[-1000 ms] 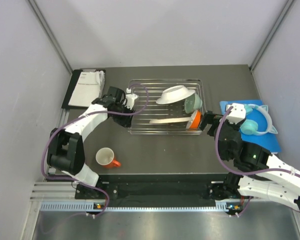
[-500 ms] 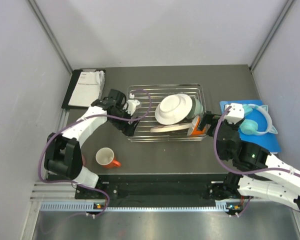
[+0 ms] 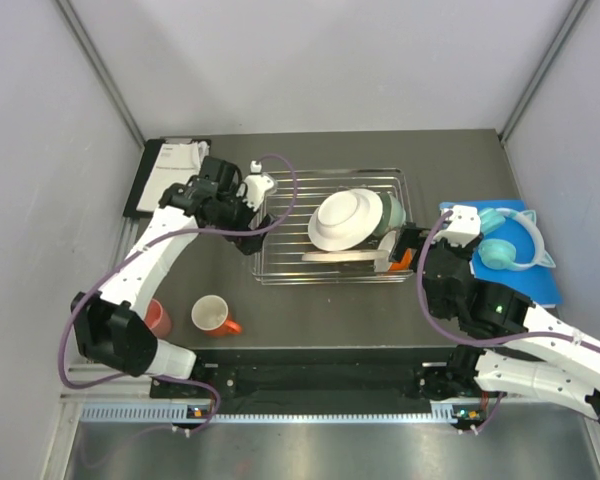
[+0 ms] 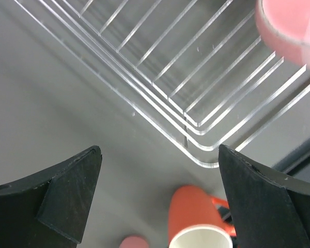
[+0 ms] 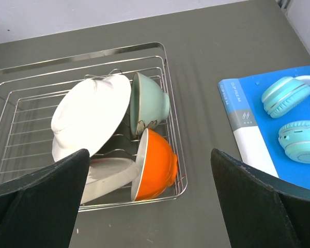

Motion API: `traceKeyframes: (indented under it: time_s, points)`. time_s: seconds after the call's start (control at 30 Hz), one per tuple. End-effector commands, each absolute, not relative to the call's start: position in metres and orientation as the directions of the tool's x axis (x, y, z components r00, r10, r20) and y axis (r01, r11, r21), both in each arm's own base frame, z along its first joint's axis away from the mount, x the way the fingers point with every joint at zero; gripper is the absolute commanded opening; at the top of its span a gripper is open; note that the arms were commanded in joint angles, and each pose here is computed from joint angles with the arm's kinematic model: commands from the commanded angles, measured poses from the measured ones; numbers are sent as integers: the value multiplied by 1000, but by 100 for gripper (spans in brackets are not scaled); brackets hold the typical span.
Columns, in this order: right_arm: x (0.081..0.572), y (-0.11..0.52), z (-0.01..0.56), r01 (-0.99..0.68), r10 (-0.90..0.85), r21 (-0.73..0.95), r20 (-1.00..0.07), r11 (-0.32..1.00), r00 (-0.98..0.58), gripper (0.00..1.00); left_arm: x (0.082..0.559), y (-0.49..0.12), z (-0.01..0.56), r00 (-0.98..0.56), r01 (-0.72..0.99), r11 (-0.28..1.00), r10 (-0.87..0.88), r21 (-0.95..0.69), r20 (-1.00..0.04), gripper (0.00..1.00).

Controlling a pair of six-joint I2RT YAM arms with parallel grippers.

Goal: Load the mixed dishes into the dish rack

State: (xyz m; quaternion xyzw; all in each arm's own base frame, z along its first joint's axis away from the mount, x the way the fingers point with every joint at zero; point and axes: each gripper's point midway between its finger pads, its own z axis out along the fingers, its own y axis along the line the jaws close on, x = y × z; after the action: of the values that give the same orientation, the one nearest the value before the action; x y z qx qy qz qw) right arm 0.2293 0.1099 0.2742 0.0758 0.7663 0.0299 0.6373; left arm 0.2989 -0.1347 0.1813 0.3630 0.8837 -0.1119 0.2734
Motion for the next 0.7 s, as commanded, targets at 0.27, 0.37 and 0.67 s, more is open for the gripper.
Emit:
traceKeyframes:
  time_s: [0.27, 0.37, 0.67]
  points:
    - [241, 112, 276, 96, 137, 122, -977, 988, -166, 100, 237, -94, 216, -421, 831, 540, 767, 135, -484, 99]
    - [258, 119, 266, 99, 135, 116, -967, 988, -216, 100, 251, -105, 217, -423, 808, 574, 723, 135, -547, 99]
    - [324, 140, 232, 62, 172, 161, -902, 985, -395, 100, 330, -155, 217, -337, 797, 583, 648, 160, -683, 99]
